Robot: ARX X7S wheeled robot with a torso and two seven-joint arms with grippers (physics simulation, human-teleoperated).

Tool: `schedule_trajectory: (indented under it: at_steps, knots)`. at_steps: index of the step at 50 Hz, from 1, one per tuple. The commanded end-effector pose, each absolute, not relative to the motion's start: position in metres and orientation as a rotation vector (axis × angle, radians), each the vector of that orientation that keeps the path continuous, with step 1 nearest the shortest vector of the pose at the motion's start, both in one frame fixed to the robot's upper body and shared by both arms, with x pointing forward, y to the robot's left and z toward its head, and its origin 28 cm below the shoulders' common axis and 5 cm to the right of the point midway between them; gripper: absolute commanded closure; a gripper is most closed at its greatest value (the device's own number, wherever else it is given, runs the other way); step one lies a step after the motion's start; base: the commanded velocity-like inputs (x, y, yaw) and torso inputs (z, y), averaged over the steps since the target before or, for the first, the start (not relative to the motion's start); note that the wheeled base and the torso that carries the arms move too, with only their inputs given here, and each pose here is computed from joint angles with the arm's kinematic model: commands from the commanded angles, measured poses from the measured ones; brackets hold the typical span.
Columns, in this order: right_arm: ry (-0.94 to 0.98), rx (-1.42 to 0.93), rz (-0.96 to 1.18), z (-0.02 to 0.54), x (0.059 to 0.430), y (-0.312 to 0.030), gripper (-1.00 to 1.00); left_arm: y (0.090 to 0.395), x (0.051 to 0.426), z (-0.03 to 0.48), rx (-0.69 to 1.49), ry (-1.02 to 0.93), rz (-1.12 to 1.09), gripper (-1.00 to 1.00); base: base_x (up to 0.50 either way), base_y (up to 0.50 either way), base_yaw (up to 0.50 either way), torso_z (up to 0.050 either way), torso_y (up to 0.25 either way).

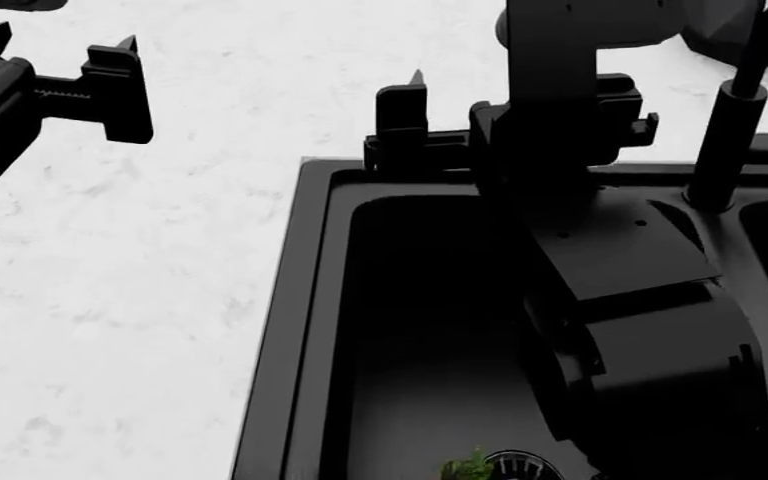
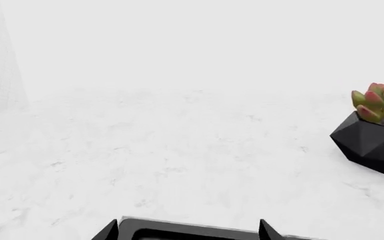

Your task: Pick the beet from the sink and place it on the plate located on the counter

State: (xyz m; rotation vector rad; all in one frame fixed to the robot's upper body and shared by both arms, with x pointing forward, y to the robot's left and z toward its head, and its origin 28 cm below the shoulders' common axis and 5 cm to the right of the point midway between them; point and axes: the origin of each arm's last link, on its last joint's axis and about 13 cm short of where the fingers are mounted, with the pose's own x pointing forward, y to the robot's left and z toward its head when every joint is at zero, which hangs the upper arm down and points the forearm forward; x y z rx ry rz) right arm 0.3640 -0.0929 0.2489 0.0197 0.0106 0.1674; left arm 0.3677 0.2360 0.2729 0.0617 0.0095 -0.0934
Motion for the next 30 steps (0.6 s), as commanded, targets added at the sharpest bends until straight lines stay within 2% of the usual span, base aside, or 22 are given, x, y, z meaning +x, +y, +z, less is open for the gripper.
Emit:
schedule_trajectory:
  at_steps: [1,27,30]
  knots:
    - [0.011,0.017,0.175,0.2494,0.3629,-0.0923,-1.0,0.2363,0.3656,0.2734,0.053,0.018,-0.083,-1.0,0.0,0.0,0.0,0.0,-0.23]
    - [0.01,0.008,0.177,0.2521,0.3623,-0.092,-1.0,0.2372,0.3666,0.2694,0.053,0.03,-0.08,-1.0,0.0,0.0,0.0,0.0,-0.229]
    - [0.011,-0.001,0.176,0.2542,0.3613,-0.0937,-1.0,0.237,0.3662,0.2683,0.049,0.035,-0.079,-1.0,0.0,0.0,0.0,0.0,-0.059]
